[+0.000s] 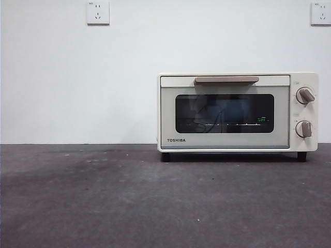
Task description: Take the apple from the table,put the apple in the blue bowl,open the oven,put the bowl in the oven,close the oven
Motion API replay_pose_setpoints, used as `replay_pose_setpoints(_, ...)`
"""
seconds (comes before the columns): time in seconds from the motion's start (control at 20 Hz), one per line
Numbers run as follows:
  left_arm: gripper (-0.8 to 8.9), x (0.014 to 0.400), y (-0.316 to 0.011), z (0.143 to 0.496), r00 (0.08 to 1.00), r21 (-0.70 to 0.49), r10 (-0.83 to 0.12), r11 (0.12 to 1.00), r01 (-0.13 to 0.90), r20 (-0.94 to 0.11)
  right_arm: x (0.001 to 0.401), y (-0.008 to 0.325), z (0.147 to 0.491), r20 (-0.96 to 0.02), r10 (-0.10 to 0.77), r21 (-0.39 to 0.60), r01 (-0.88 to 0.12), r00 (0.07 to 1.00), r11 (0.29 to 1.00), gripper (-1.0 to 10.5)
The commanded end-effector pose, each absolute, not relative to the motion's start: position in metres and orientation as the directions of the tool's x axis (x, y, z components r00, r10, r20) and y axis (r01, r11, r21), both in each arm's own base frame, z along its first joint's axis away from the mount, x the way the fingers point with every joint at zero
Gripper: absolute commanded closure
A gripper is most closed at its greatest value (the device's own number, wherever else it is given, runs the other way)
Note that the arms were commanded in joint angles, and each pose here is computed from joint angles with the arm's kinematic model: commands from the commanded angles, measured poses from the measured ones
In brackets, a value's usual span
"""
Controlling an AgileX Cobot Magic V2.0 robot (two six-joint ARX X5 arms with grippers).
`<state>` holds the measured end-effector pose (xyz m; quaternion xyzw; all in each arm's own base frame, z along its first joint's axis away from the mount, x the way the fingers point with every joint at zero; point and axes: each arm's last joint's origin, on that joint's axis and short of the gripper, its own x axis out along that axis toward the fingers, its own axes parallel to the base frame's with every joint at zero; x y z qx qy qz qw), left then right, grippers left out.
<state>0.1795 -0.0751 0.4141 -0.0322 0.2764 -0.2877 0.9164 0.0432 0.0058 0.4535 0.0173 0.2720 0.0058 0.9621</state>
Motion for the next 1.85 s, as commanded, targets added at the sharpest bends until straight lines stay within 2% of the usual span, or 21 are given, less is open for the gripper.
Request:
replay_pose_setpoints(0.05, 8.17, 0.167, -0.07, 0.418, 0.689, -0.185, -0.541, 0.831, 0.524, -0.482, 0.05, 0.008, 0.451, -0.562, 0.01, 0.027, 0.006, 0.827, 1.0, 9.5)
replay_pose_setpoints(0.45, 8.17, 0.158, -0.066, 0.423, 0.704, -0.176, -0.546, 0.829, 0.53, -0.453, 0.08, 0.016, 0.447, -0.631, -0.005, 0.002, 0.007, 0.776, 1.0, 9.5)
replay_pose_setpoints(0.7, 8.17, 0.163, -0.066, 0.424, 0.767, 0.064, -0.47, 0.834, 0.548, -0.437, 0.104, 0.023, 0.441, -0.684, -0.018, -0.019, 0.007, 0.729, 1.0, 9.5)
replay_pose_setpoints(0.9, 8.17, 0.17, -0.06, 0.431, 0.837, 0.209, -0.421, 0.836, 0.507, -0.349, 0.126, 0.029, 0.435, -0.729, -0.03, -0.037, 0.005, 0.684, 0.999, 9.5)
replay_pose_setpoints(1.1, 8.17, 0.16, -0.05, 0.428, 0.86, 0.236, -0.473, 0.828, 0.508, -0.189, 0.157, 0.038, 0.422, -0.789, -0.051, -0.064, 0.0, 0.612, 0.998, 9.5)
replay_pose_setpoints(1.2, 8.17, 0.151, -0.041, 0.41, 0.89, 0.262, -0.441, 0.85, 0.456, -0.117, 0.174, 0.043, 0.414, -0.82, -0.063, -0.079, -0.003, 0.568, 0.997, 9.5)
replay_pose_setpoints(1.3, 8.17, 0.142, -0.032, 0.376, 0.913, 0.275, -0.399, 0.872, 0.405, -0.081, 0.189, 0.047, 0.405, -0.847, -0.075, -0.093, -0.007, 0.526, 0.996, 9.5)
replay_pose_setpoints(1.6, 8.17, 0.113, -0.016, 0.255, 0.949, 0.249, -0.311, 0.916, 0.315, -0.059, 0.221, 0.056, 0.383, -0.897, -0.102, -0.122, -0.019, 0.431, 0.992, 9.5)
replay_pose_setpoints(1.7, 8.17, 0.108, -0.014, 0.226, 0.958, 0.207, -0.279, 0.935, 0.287, -0.07, 0.227, 0.058, 0.38, -0.9, -0.104, -0.125, -0.02, 0.423, 0.992, 9.5)
replay_pose_setpoints(1.85, 8.17, 0.105, -0.013, 0.197, 0.965, 0.154, -0.247, 0.954, 0.259, -0.088, 0.234, 0.06, 0.382, -0.874, -0.088, -0.108, -0.013, 0.479, 0.994, 9.5)
